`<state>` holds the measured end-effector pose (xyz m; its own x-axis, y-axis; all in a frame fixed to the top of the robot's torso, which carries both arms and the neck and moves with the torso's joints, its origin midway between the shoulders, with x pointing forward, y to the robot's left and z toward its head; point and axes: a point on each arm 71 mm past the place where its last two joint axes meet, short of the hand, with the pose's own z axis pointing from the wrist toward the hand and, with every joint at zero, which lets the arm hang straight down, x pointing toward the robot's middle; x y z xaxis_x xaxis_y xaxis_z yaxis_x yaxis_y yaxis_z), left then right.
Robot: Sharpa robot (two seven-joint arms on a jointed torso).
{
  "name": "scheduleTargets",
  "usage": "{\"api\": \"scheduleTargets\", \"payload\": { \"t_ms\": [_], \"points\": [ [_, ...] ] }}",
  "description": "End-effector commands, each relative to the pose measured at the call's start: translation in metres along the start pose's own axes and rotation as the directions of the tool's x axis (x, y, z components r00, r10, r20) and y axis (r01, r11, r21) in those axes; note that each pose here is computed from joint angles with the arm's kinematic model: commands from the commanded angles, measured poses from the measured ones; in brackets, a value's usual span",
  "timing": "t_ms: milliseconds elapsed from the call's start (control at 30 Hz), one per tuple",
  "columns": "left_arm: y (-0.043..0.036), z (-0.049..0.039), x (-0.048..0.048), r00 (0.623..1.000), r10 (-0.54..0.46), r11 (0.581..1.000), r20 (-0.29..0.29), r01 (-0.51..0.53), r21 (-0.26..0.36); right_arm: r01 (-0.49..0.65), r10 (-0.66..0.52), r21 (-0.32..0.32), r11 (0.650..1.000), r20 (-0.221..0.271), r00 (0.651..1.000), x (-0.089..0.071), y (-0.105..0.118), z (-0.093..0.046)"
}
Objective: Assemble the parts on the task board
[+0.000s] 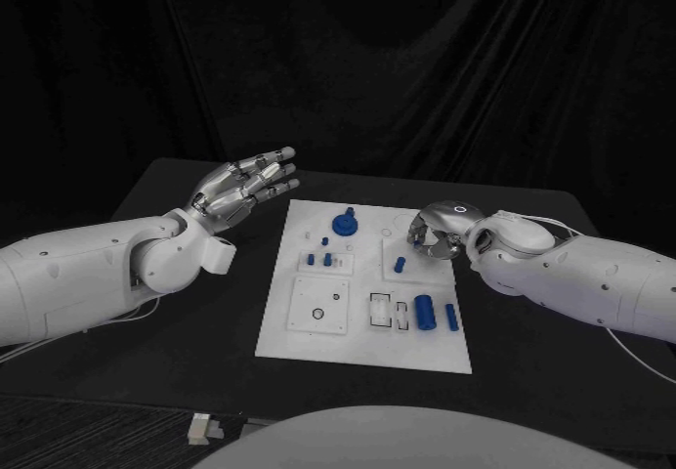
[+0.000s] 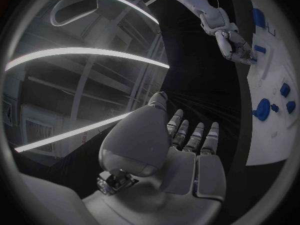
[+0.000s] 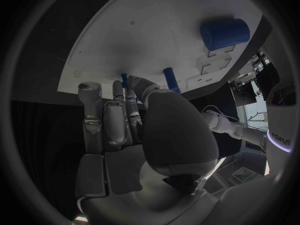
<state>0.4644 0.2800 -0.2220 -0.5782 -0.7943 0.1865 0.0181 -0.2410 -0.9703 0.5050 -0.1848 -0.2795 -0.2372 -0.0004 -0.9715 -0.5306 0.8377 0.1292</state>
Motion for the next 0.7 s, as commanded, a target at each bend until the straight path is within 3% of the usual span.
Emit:
{"api": "scheduleTargets", "payload": {
  "t_ms": [33, 333, 700],
  "points": [
    [-0.0098, -0.0007, 0.0015, 1.0, -0.011, 0.988, -0.012, 0.012, 0.156, -0.004, 0.005, -0.01, 1.0, 0.059, 0.998, -0.004, 0.001, -0.001],
    [-0.0065, -0.003, 0.0001, 1.0, -0.013, 0.99, -0.007, 0.013, 0.143, -0.006, 0.006, -0.003, 1.0, 0.087, 0.996, -0.014, 0.001, -0.005],
    [-0.004, -0.0041, -0.0016, 1.0, -0.012, 0.991, -0.002, 0.012, 0.132, -0.017, 0.03, -0.076, 0.997, 0.173, 0.984, -0.052, 0.026, -0.019]
  ]
}}
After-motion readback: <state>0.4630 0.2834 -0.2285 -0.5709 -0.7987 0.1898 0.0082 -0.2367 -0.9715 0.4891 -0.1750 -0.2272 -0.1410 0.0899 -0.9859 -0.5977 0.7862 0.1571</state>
